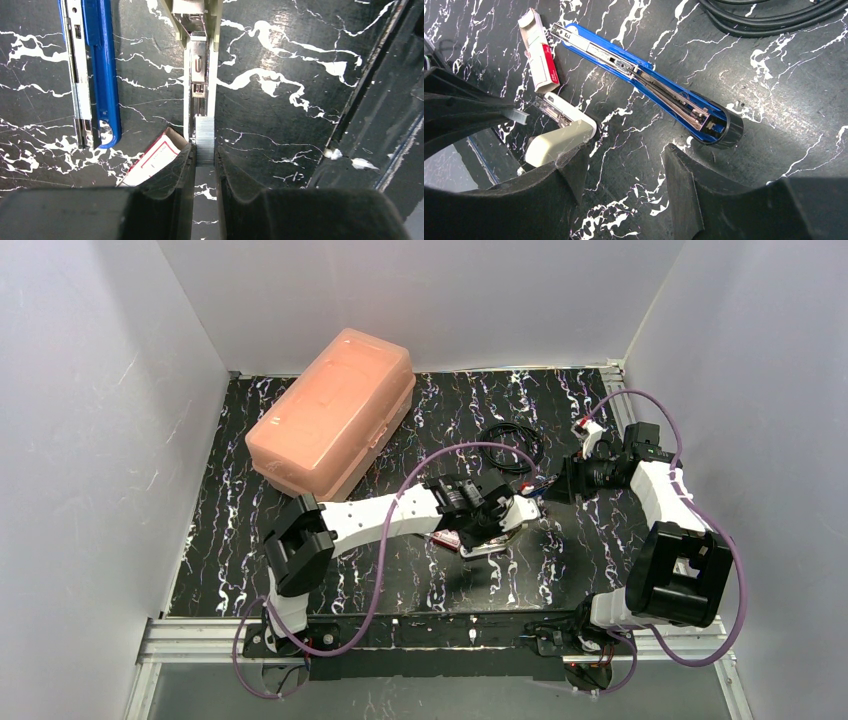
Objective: Load the staples into the stapler
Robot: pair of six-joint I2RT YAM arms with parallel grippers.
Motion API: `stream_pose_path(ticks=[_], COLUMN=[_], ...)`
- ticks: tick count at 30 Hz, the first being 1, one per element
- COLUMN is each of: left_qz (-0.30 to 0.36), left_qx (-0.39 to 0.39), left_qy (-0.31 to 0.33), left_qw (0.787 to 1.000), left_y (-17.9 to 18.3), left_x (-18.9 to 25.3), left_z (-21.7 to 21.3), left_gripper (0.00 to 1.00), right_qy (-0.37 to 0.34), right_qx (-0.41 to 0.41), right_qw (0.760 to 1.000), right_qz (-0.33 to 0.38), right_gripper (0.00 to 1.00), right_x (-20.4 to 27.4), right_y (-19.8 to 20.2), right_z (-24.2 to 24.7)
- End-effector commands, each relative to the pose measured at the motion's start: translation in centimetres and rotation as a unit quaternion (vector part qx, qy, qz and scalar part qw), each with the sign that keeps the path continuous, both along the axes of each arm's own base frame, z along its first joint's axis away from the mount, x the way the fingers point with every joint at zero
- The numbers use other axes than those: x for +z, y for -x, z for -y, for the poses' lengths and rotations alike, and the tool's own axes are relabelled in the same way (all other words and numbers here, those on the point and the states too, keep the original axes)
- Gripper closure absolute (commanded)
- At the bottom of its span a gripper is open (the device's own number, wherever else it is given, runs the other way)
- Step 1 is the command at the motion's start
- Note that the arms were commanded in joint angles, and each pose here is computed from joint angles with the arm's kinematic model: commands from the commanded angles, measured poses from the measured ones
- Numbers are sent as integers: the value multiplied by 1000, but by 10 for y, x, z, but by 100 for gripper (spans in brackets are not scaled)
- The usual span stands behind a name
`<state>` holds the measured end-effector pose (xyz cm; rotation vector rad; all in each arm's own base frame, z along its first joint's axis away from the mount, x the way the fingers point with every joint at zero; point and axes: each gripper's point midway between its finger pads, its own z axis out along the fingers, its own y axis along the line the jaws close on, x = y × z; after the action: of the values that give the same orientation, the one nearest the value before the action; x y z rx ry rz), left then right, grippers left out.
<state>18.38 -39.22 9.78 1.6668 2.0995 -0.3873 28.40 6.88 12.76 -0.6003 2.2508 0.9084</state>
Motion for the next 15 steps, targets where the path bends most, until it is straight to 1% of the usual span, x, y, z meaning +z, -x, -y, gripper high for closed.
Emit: stream_pose_path(ticks=[1,6,15], left_qz=[13,13,13], left_qx=[-8,-14,-20], left_qy=[-16,-28,-27], left_qw=[1000,999,999], left_y=[-9,-10,-14], left_x=[-2,-12,-20], left_z=[-1,-2,-2], left_gripper=[99,99,100], right_qy=[-14,-16,-17], right_qx=[7,11,11], right_qw=[1000,1000,1000], right_qz=[11,10,8], right_gripper=[36,36,36], right_x=[9,9,9], right_y=[-2,-2,-1], right_z=[-1,-2,-2])
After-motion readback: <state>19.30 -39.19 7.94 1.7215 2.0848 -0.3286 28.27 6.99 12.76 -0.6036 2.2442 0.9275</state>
